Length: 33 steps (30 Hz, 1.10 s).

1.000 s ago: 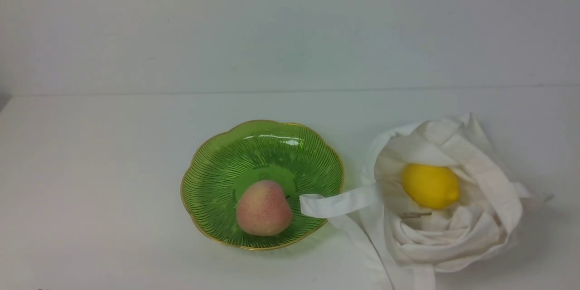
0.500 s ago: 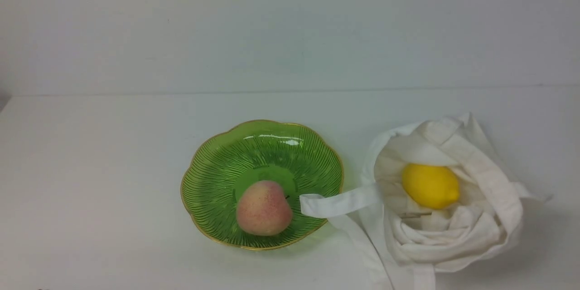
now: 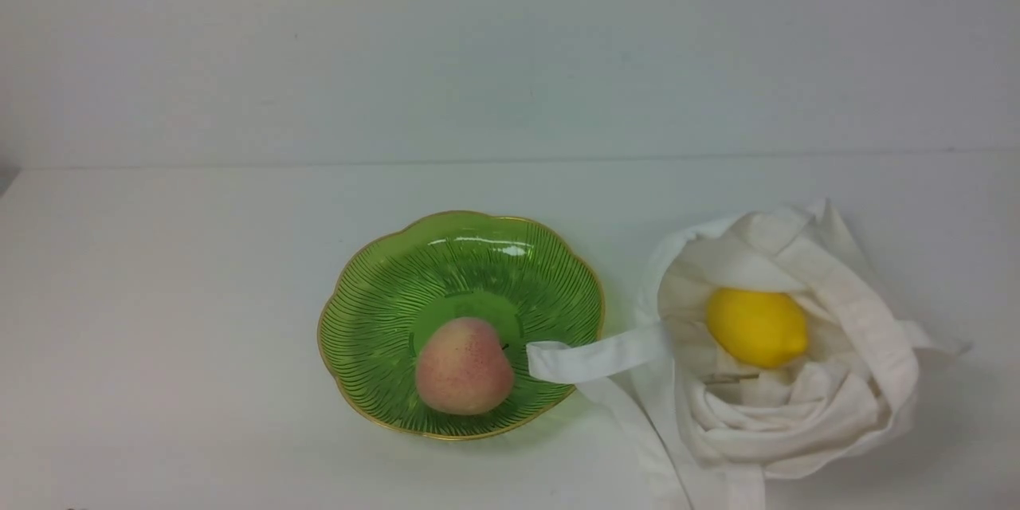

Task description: Take the fruit out of the cloth bag on the white table and place them on a plate.

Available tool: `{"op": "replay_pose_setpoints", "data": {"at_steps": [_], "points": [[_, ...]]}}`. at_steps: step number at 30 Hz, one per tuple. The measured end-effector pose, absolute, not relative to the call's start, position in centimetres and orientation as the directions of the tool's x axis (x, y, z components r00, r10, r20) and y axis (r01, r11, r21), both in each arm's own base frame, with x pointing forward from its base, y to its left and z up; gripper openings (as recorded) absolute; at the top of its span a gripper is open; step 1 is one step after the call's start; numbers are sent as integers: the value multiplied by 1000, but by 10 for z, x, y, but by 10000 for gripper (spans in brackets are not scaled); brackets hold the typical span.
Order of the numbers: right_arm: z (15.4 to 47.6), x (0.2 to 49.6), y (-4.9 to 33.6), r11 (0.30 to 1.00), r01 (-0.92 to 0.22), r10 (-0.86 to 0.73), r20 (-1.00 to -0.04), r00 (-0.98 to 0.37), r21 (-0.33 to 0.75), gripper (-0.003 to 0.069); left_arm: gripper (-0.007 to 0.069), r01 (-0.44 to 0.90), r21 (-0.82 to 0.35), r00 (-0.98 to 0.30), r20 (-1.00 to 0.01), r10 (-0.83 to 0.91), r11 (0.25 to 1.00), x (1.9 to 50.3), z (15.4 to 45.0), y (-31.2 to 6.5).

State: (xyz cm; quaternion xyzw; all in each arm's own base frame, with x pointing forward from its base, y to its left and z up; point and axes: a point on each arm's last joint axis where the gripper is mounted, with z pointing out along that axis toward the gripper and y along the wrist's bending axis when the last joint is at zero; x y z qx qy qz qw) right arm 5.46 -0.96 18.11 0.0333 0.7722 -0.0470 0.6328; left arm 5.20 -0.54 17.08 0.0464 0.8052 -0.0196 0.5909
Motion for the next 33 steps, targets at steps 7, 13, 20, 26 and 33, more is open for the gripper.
{"op": "replay_pose_setpoints", "data": {"at_steps": [7,13,20,26,33], "points": [[181,54,-10,991,127,-3,-980,-197,-29,-14,-8,98,23,-297,-953,52,995,52,171,-5],[181,54,-10,991,127,-2,-980,-197,-28,-14,-8,98,23,-297,-953,52,995,52,171,-5],[181,54,-10,991,127,-2,-980,-197,-28,-14,-8,98,23,-297,-953,52,995,52,171,-5],[181,54,-10,991,127,-2,-980,-197,-28,-14,-8,98,23,-297,-953,52,995,52,171,-5],[181,54,-10,991,127,-2,-980,-197,-28,-14,-8,98,23,-297,-953,52,995,52,171,-5]]}}
